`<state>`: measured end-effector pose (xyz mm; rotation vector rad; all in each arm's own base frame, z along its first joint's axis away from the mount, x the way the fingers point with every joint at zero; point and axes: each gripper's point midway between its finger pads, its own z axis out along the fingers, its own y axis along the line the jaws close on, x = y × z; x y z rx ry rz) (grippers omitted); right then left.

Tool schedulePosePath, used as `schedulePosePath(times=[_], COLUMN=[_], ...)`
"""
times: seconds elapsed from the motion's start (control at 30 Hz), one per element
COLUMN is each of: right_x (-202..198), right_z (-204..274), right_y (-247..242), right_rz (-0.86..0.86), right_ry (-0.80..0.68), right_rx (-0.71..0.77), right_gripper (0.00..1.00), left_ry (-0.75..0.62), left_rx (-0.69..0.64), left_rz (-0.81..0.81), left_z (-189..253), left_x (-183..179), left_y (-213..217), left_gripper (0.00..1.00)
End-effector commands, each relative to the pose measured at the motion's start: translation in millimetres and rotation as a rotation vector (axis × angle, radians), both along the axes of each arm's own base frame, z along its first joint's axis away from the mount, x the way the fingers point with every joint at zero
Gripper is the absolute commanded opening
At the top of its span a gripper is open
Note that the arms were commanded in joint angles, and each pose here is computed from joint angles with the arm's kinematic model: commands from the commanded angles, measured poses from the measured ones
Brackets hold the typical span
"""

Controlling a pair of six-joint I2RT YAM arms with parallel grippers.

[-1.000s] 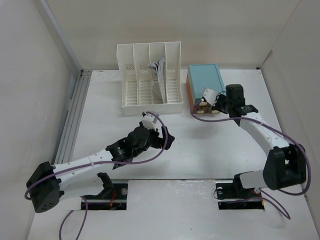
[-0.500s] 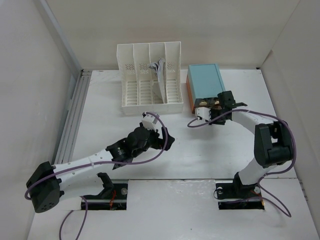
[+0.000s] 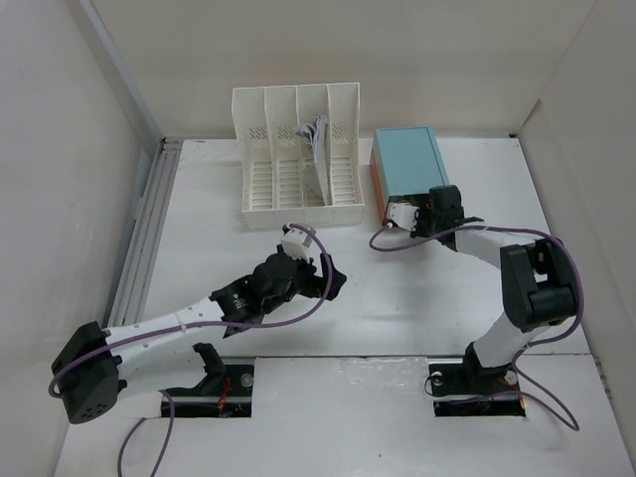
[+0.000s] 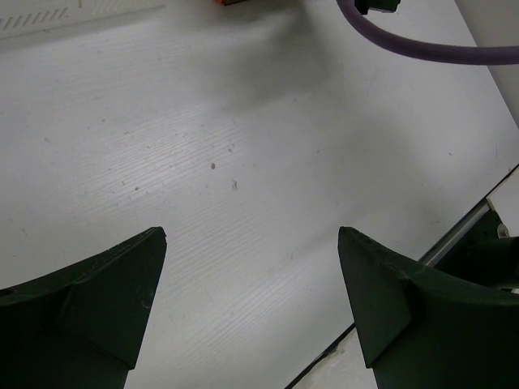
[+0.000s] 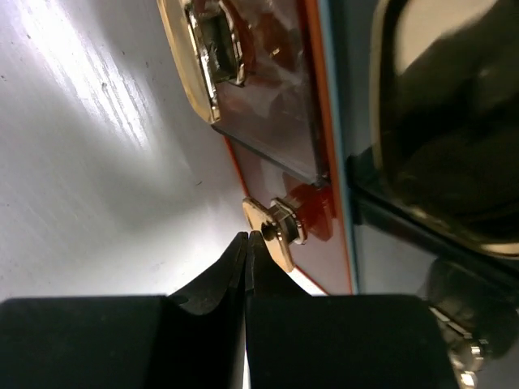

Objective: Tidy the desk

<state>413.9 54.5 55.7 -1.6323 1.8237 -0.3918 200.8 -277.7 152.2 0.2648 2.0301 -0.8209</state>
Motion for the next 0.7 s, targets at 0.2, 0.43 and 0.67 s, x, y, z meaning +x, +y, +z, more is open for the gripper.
schedulePosePath(times=[0.2,0.43,0.67], right_x=[-37.1,-90.4,-101.0], right_z=[45.6,185.3,323.0], right_y=[44.4,79.5,36.8], right_rz=[0.217,0.223,-0.308], right_ry=[0.067,0.061,-0.413], right_rx=[0.159,0.516,1.050], right_gripper=[0.04,1.00,1.00], left_ry=[-0.031,-0.059,-0.068], left_rx=[-0.074,-0.123,-0.095], left_rz=[-0.016,-0.106,-0.076], left_z=[21.7,32.4,56.8], left_x=[-4.4,-13.2,-3.2], left_y=[-1.9,-14.5,-20.8], left_gripper=[0.84,1.00,1.00])
